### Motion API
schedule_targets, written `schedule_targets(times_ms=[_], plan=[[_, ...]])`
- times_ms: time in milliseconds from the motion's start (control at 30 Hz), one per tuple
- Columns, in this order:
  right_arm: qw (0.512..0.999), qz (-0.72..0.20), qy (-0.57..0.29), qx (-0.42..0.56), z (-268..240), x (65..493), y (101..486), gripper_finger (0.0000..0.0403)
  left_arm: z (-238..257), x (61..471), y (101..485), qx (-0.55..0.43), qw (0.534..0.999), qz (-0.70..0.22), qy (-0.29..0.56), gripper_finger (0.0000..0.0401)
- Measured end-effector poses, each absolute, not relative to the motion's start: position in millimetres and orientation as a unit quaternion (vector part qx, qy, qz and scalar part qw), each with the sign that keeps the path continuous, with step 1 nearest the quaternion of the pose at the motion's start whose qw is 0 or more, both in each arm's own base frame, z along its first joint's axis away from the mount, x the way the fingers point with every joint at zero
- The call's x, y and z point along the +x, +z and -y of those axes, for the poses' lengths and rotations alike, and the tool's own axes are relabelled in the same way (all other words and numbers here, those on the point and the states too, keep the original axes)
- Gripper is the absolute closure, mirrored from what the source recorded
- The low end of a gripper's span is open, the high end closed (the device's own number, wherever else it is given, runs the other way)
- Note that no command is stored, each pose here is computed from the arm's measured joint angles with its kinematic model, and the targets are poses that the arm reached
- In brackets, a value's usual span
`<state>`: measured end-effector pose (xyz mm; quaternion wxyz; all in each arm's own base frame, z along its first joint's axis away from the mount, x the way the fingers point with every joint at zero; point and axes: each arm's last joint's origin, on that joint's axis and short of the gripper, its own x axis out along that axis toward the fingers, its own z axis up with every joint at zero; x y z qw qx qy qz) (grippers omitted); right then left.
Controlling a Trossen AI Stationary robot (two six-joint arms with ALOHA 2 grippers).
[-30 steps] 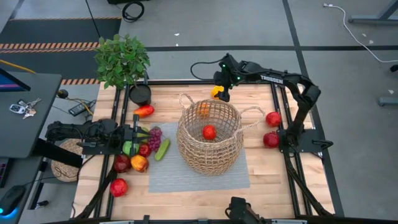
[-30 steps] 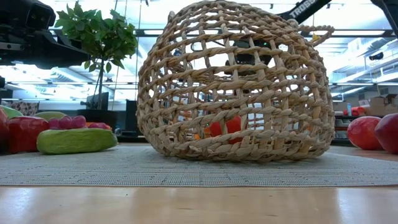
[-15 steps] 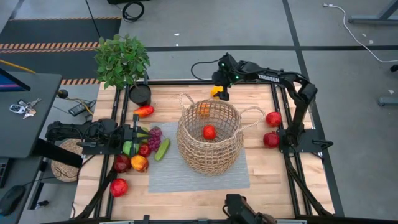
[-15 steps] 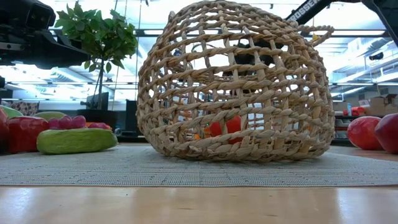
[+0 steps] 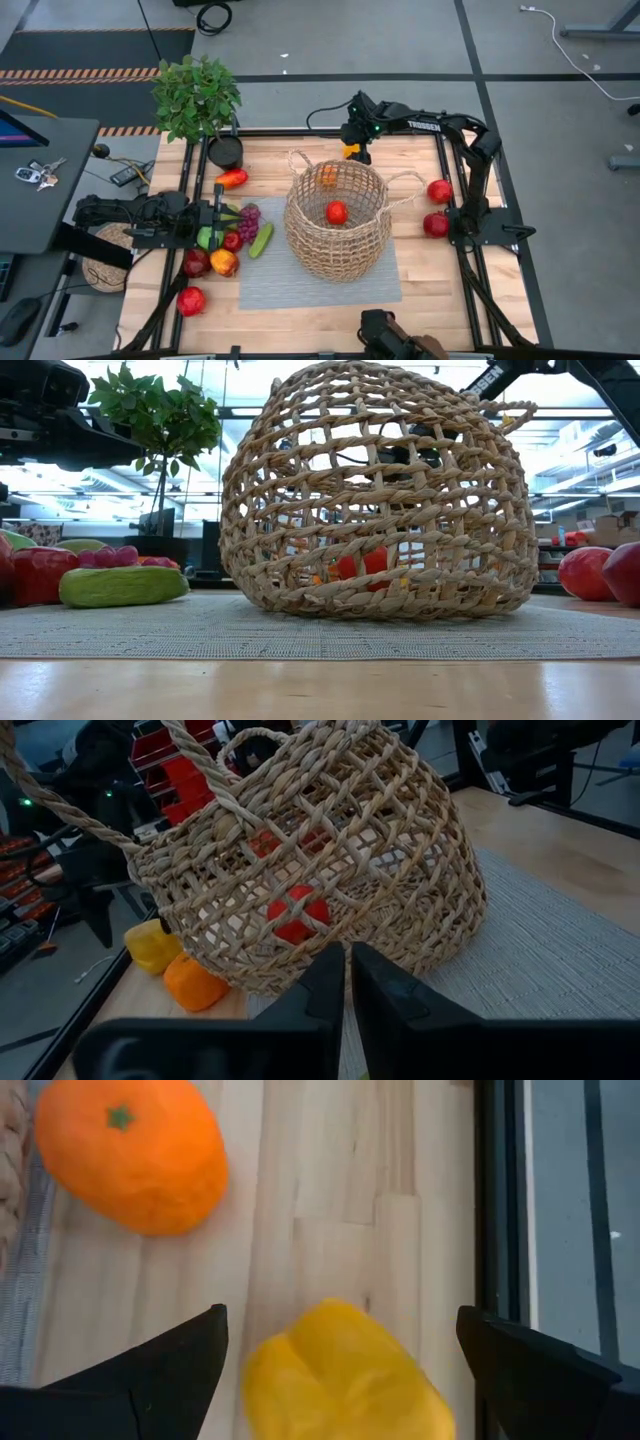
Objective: Build produce basket
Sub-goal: Put the yellow bell pepper into the brown basket
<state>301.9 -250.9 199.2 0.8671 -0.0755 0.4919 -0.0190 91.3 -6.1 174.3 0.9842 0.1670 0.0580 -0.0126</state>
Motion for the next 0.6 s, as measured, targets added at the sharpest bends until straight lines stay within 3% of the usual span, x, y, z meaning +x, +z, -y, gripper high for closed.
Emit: schedule_targets(times_ms=[200,600], plan=[[0.859,-0.507,-0.010,-0.071,250,297,199,0.0011,6,91,174,0.167,0.984,-0.058,-0.013,0.0369],[0.832,-0.520,0.049,-0.186,244,299,204,0.0011,6,91,174,0.167,0.984,-0.059,-0.013,0.0370]])
